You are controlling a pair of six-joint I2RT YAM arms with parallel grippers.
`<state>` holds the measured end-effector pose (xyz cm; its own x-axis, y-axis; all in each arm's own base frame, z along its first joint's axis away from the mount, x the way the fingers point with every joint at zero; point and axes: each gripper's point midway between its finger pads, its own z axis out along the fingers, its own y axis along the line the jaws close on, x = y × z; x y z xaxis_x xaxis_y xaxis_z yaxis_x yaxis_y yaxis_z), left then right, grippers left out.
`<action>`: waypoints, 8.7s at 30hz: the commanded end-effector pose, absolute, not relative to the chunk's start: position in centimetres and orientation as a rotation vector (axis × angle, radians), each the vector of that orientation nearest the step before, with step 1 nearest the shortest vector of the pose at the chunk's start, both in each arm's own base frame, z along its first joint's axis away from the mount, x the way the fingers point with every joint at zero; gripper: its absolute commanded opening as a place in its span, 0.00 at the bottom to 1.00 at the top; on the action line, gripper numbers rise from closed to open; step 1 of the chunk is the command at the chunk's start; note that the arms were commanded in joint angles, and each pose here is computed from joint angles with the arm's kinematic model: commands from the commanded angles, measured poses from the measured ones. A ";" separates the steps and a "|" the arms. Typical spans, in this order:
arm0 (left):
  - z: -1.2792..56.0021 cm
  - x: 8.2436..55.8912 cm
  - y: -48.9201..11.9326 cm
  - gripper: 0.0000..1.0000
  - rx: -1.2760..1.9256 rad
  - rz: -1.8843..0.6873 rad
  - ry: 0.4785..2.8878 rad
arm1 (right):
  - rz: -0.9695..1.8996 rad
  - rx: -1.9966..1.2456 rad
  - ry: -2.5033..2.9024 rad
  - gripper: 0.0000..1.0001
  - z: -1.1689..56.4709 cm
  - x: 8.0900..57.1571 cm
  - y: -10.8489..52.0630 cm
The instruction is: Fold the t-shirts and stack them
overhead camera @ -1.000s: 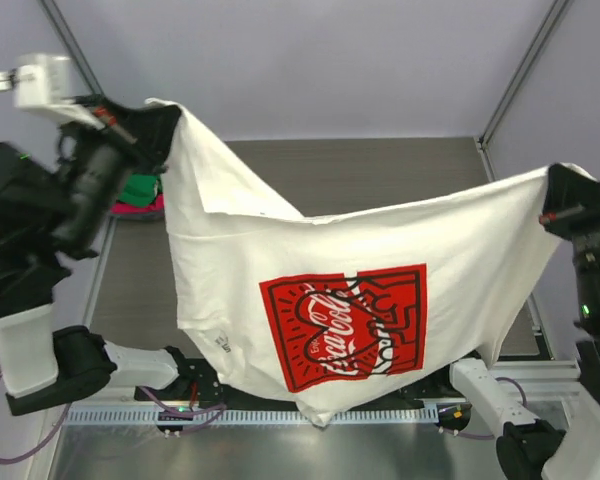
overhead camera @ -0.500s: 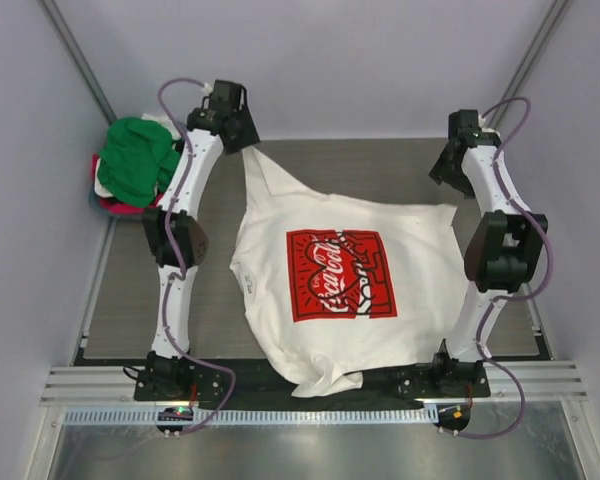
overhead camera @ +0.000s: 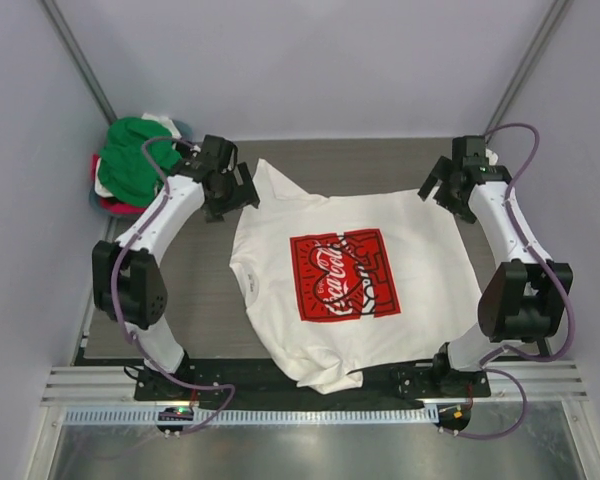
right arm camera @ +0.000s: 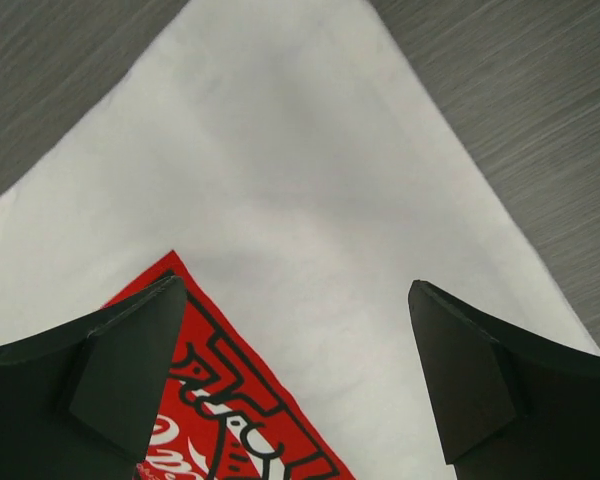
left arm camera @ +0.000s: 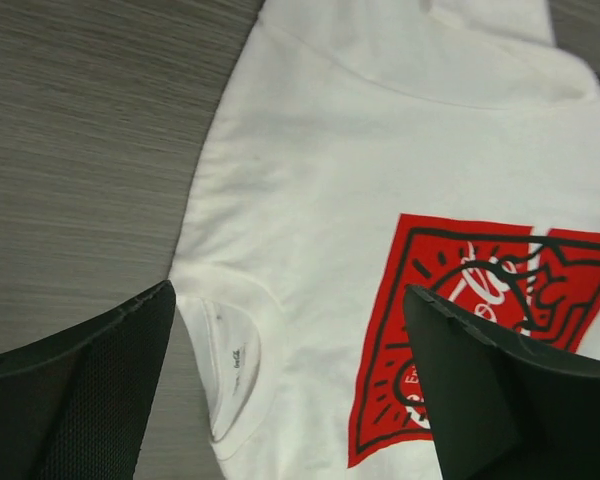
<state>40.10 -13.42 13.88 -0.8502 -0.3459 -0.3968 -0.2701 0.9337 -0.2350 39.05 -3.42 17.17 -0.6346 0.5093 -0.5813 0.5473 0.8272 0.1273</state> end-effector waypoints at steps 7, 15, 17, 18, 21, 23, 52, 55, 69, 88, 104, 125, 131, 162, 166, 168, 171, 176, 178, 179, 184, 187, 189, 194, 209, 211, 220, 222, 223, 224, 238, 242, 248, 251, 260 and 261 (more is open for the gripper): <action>11.4 43.2 -17.9 0.76 -0.513 -0.524 2.532 | 0.191 0.544 2.489 0.99 12.8 34.7 4.2; 9.4 50.5 -21.2 0.75 -0.572 -0.595 2.534 | 0.214 0.442 2.471 0.99 13.0 29.2 5.8; 9.5 51.8 -21.8 0.73 -0.580 -0.614 2.516 | 0.210 0.431 2.471 0.99 12.9 28.4 5.7; 9.2 52.1 -22.1 0.72 -0.576 -0.622 2.521 | 0.213 0.423 2.459 0.99 13.2 27.9 5.6; 7.2 52.8 -22.9 0.70 -0.580 -0.604 2.564 | 0.164 0.403 2.464 0.99 13.4 27.4 4.9; 6.1 52.9 -23.4 0.68 -0.583 -0.594 2.583 | 0.142 0.405 2.461 0.99 13.7 27.4 4.6; 5.0 54.8 -24.7 0.21 -0.612 -0.592 2.560 | 0.126 0.388 2.457 0.99 14.4 27.5 4.4; 5.9 55.6 -24.8 0.00 -0.621 -0.603 2.525 | 0.123 0.387 2.456 0.99 14.4 27.5 4.4; 15.2 64.6 -36.0 1.00 -0.604 -1.435 1.961 | 0.115 0.395 2.465 0.99 13.8 27.4 4.3; 8.5 35.7 -17.3 1.00 -0.595 -0.471 2.628 | 0.269 0.445 2.670 0.99 8.3 28.1 9.0; 1.9 35.0 -10.1 1.00 -0.671 -0.071 2.757 | 0.043 0.534 2.744 1.00 3.9 33.8 7.0; 17.3 45.7 -9.8 1.00 -0.518 -0.055 2.546 | 0.152 0.527 2.687 1.00 8.0 45.9 7.5; 11.8 33.8 -14.4 1.00 -0.493 -0.192 2.651 | 0.130 0.513 2.698 1.00 9.9 40.3 6.8; 3.2 43.0 -11.3 0.93 -0.544 -0.034 2.863 | 0.225 0.554 2.631 1.00 12.2 28.1 6.0; 3.6 40.1 -11.4 0.93 -0.555 -0.028 2.848 | 0.223 0.555 2.623 1.00 12.3 27.9 5.9; 4.5 39.6 -11.8 0.93 -0.567 -0.097 2.794 | 0.225 0.552 2.631 1.00 12.0 27.6 5.9; 2.7 37.4 -11.4 0.91 -0.596 -0.105 2.814 | 0.234 0.546 2.640 1.00 11.6 27.2 6.0; 0.7 37.0 -11.7 0.58 -0.605 -0.123 2.834 | 0.233 0.531 2.643 1.00 11.5 27.0 6.0; 0.1 37.4 -11.5 0.39 -0.602 -0.095 2.839 | 0.231 0.523 2.642 1.00 11.5 26.9 6.0; 0.4 38.2 -11.6 0.35 -0.596 -0.094 2.826 | 0.230 0.523 2.642 1.00 11.5 26.9 5.9; 0.1 40.7 -9.9 0.00 -0.576 0.001 2.837 | 0.214 0.508 2.665 1.00 10.8 26.6 5.8; 0.9 43.0 -9.0 0.00 -0.566 0.015 2.817 | 0.210 0.504 2.668 1.00 10.5 26.9 5.8; 1.3 44.5 -7.8 0.00 -0.573 0.053 2.803 | 0.207 0.508 2.680 0.99 10.1 27.2 5.8; 4.6 49.0 -6.7 0.17 -0.575 0.041 2.767 | 0.223 0.502 2.690 1.00 9.9 28.0 6.2; 11.6 29.4 -13.4 0.70 -0.482 -0.170 2.695 | 0.376 0.473 2.625 1.00 11.7 25.9 8.2; 9.8 26.0 -15.7 0.63 -0.409 -0.202 2.735 | 0.379 0.471 2.631 1.00 11.5 25.0 8.2; 6.1 18.4 -20.9 0.58 -0.276 -0.326 2.786 | 0.417 0.456 2.588 1.00 12.9 22.7 8.2; 5.6 17.8 -21.4 0.58 -0.273 -0.324 2.797 | 0.417 0.453 2.585 1.00 13.1 22.6 8.1; 5.4 17.7 -21.5 0.57 -0.270 -0.322 2.795 | 0.418 0.454 2.588 1.00 13.1 22.5 8.2; 5.3 17.6 -21.6 0.57 -0.271 -0.319 2.794 | 0.420 0.454 2.593 1.00 13.0 22.4 8.2; 6.7 16.7 -22.7 0.00 -0.238 -0.209 2.794 | 0.421 0.450 2.595 1.00 13.1 22.3 8.2; 10.6 16.2 -23.4 0.00 -0.204 -0.080 2.751 | 0.422 0.451 2.595 1.00 13.2 22.3 8.2; 13.8 13.3 -28.3 0.14 -0.021 0.000 2.749 | 0.425 0.444 2.600 1.00 13.1 22.3 8.3; 12.5 10.2 -32.0 0.29 0.131 0.030 2.792 | 0.425 0.441 2.602 1.00 13.1 22.3 8.3; 13.6 7.0 -30.2 0.87 0.143 0.064 2.705 | 0.411 0.445 2.616 1.00 12.8 22.5 8.2; 12.0 7.9 -28.7 0.83 0.087 0.071 2.717 | 0.411 0.445 2.616 1.00 12.8 22.7 8.2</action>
